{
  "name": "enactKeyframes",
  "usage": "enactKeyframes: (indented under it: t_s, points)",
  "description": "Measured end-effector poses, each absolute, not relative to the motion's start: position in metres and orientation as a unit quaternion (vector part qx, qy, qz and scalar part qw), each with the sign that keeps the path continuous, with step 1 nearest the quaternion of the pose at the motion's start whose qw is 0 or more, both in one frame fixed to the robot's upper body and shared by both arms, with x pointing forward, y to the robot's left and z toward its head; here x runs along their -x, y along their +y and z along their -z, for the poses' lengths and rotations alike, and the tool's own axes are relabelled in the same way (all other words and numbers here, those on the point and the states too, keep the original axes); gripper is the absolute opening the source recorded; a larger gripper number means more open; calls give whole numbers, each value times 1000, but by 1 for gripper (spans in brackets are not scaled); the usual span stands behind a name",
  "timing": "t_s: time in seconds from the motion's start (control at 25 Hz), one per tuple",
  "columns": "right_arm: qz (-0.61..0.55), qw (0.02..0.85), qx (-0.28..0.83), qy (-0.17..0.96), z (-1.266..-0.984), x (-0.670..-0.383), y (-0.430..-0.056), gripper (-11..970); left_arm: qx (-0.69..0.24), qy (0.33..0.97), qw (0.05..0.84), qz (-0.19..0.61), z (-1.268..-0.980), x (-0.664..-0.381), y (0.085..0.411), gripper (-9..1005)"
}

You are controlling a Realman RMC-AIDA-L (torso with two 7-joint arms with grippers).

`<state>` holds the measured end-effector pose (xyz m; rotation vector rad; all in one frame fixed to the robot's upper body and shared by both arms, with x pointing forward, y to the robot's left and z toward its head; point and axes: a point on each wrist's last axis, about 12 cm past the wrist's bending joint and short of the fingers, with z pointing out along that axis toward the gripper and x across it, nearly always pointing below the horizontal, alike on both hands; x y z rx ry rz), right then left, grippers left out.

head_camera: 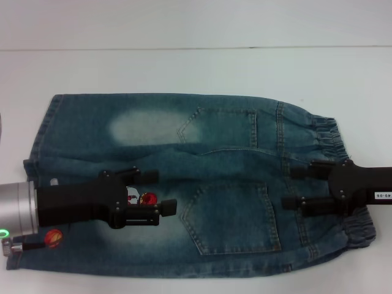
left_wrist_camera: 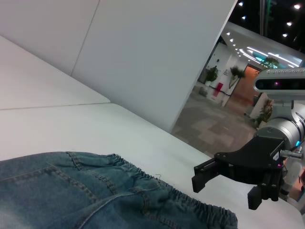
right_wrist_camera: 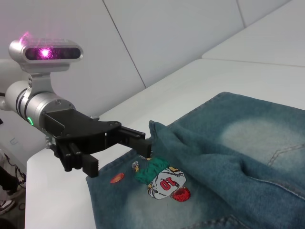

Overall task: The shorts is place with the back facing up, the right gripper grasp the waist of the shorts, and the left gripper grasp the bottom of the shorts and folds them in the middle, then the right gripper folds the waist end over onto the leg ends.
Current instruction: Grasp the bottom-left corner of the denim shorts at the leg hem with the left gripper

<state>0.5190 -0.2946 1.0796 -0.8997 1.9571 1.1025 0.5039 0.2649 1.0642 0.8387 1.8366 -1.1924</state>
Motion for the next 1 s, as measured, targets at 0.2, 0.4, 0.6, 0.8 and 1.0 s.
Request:
enactKeyframes:
  t_s: [0.2, 0.4, 0.6, 0.8, 1.0]
  points:
    - [-426, 353, 348, 757, -1079, -519, -294, 928, -330, 721, 388, 469, -1065, -504, 265, 934]
    - [-427, 350, 352, 756, -1080, -519, -293, 927, -331, 721, 387, 470, -1065, -505, 264, 934]
    - [-425, 355, 347, 757, -1080, -519, -296, 927, -332, 721, 387, 469, -1066, -506, 265, 933]
    - [-425, 368, 331, 758, -1081, -518, -301, 927, -327, 728, 387, 462, -1070, -510, 270, 933]
    - [-431, 375, 325, 754, -1082, -516, -302, 928, -309, 760, 363, 441, -1081, -517, 291, 934]
